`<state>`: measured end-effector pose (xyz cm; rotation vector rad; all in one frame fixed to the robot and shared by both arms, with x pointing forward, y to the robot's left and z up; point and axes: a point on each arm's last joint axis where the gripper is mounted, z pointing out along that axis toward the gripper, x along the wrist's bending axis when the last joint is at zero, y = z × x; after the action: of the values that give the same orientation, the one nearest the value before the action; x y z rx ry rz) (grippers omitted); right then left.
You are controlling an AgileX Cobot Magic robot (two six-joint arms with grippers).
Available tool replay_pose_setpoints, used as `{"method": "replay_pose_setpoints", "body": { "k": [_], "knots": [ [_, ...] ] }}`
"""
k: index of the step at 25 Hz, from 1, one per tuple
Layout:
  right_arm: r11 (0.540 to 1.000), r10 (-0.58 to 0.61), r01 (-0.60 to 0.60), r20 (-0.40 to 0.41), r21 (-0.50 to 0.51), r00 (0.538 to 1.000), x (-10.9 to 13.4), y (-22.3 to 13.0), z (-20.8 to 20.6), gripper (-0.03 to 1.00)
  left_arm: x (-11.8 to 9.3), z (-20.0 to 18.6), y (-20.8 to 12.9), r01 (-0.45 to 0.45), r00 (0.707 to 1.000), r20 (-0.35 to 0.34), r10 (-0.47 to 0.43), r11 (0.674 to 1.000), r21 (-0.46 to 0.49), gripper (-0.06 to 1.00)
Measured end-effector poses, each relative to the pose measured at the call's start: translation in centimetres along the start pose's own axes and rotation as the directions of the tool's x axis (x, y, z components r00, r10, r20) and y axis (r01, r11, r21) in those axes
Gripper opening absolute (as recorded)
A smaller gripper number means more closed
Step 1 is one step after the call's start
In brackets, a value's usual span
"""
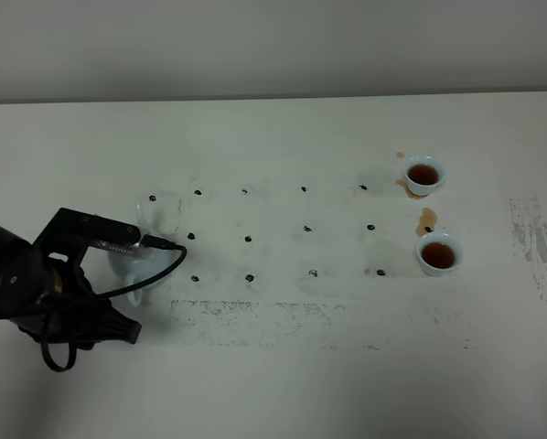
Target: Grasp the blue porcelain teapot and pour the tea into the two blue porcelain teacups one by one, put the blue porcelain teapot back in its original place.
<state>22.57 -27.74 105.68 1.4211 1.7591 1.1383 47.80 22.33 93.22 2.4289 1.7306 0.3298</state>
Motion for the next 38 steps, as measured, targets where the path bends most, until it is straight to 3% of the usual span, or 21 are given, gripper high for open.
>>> {"method": "replay_pose_setpoints", "body": {
  "k": [3, 8, 12, 17, 21, 23, 30, 38],
  "knots": [
    [1.0, 0.0, 0.0, 0.0, 0.0, 1.0, 0.0, 0.0, 0.0, 0.22, 0.2, -3.3, -0.7, 0.031, 0.999, 0.01, -0.03, 0.999, -0.043, 0.38],
    [1.0, 0.0, 0.0, 0.0, 0.0, 1.0, 0.0, 0.0, 0.0, 0.22, 1.7, -11.1, -3.7, 0.031, 0.999, -0.004, -0.032, 0.972, -0.232, 0.38],
    [1.0, 0.0, 0.0, 0.0, 0.0, 1.0, 0.0, 0.0, 0.0, 0.22, 3.9, -15.4, -8.4, 0.111, 0.987, -0.079, -0.138, 0.954, -0.278, 0.38],
    [1.0, 0.0, 0.0, 0.0, 0.0, 1.0, 0.0, 0.0, 0.0, 0.22, 4.8, -18.6, -14.5, 0.241, 0.94, -0.163, -0.299, 0.922, -0.304, 0.38],
    [1.0, 0.0, 0.0, 0.0, 0.0, 1.0, 0.0, 0.0, 0.0, 0.22, 3.8, -18.8, -18.3, 0.319, 0.905, -0.143, -0.4, 0.863, -0.391, 0.38],
    [1.0, 0.0, 0.0, 0.0, 0.0, 1.0, 0.0, 0.0, 0.0, 0.22, 3.0, -17.8, -19.6, 0.337, 0.902, -0.122, -0.413, 0.854, -0.397, 0.38],
    [1.0, 0.0, 0.0, 0.0, 0.0, 1.0, 0.0, 0.0, 0.0, 0.22, 0.5, -16.1, -21.4, 0.33, 0.932, 0.009, -0.362, 0.838, -0.434, 0.38],
    [1.0, 0.0, 0.0, 0.0, 0.0, 1.0, 0.0, 0.0, 0.0, 0.22, -0.1, -16.2, -22.2, 0.248, 0.953, -0.008, -0.302, 0.8, -0.546, 0.38]
  ]
}}
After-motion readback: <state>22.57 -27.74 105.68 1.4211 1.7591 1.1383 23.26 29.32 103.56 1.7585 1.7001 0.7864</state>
